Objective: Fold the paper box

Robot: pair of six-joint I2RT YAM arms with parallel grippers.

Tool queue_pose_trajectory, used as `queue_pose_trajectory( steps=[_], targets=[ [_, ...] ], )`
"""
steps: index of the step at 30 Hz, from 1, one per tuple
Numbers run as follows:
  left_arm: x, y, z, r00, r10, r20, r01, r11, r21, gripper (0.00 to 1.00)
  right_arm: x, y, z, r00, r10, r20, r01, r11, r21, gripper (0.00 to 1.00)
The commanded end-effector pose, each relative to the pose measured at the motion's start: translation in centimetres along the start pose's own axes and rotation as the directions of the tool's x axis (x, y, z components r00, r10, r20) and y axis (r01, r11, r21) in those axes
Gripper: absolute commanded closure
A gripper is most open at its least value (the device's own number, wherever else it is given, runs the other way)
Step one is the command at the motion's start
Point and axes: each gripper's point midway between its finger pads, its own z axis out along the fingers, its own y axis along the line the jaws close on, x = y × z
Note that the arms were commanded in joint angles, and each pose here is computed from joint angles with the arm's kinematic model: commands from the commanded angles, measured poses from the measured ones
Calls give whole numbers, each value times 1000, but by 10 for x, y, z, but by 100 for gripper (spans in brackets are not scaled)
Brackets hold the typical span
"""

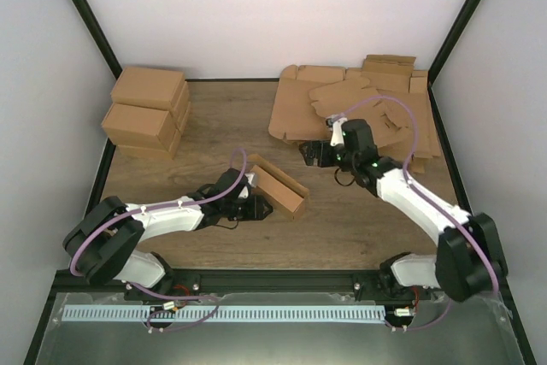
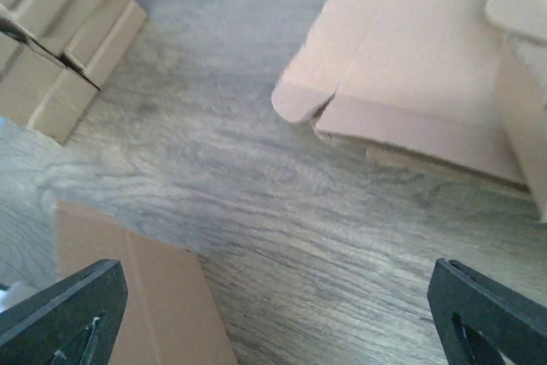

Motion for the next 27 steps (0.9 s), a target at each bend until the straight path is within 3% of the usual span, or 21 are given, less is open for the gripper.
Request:
queue_pose_trajectory(
  steps=[1,8,12,18,23,27],
  targets=[
    [0,1,1,1000,17,10,-17,1000,-2,48,-38,6,-41,980,-9,201,6,1000,18,0],
    [0,0,0,1000,23,11,-23,1000,-3,48,-60,29,-95,928,-40,371,62,997,-49,0],
    [1,0,-1,1000,24,12,-24,1000,-3,48,-49,38,-112,913,-21,407,76,990,-119,0],
    [0,-1,-2,999,26,19,-26,1000,-2,48,0,70,-103,970,-83,230,156,933,-323,0],
    [-1,-2,-2,999,27,23,-27,1000,0,48,46,67,-80,983,-139,117,164,956,-243,0],
    [-3,-3,-4,999,29,30,-29,1000,0,48,76,59,-73,993,-111,51,119,967,-225,0]
  ],
)
